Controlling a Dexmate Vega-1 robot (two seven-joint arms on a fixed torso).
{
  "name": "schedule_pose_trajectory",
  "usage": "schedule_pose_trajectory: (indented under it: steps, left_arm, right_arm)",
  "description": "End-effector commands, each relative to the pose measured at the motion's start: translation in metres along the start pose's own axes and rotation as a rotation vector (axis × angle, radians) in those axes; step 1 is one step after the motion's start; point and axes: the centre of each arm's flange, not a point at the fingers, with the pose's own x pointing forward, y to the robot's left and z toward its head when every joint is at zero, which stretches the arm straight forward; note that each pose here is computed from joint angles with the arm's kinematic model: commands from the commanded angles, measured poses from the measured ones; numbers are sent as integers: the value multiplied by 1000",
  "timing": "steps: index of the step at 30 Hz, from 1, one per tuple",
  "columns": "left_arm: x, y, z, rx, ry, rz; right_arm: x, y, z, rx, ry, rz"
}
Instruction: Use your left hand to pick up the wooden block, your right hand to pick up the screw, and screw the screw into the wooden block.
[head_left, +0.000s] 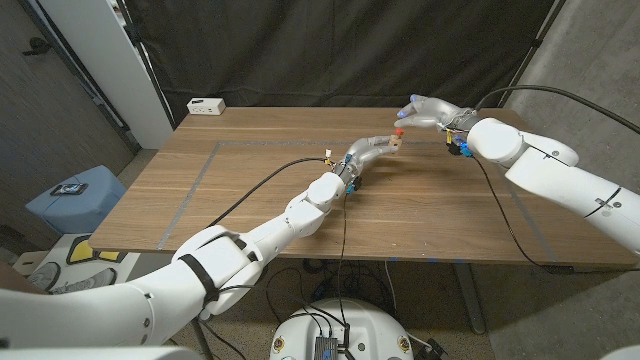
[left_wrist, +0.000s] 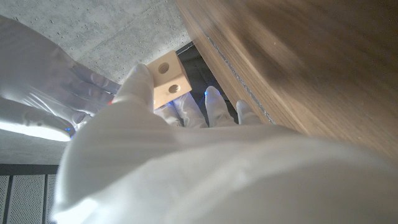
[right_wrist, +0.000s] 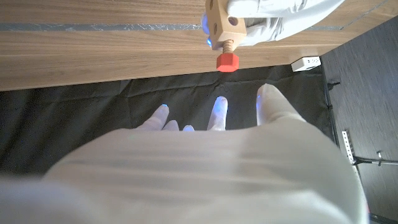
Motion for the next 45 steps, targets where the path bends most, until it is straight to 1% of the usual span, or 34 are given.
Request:
schedule_pose_trajectory:
  steps: [1,17,28,34,45]
  left_arm:
    - [2,-3,2,-2,-16,-16]
    - [2,-6,4,-6,-32,-23]
    - [-1,-8,5,-3,-34,-23]
    - [-2,-9,5,-6,-33,-27]
    - [-1,-9,5,-5,-26,-25]
  right_arm:
    - [5,-29,12,-112,-8,52]
    - [8,-39,15,-183,16,144]
    - [5,-43,13,-221,42,171]
    - [4,-44,13,-230,45,181]
    - [8,-45,12,-233,48,200]
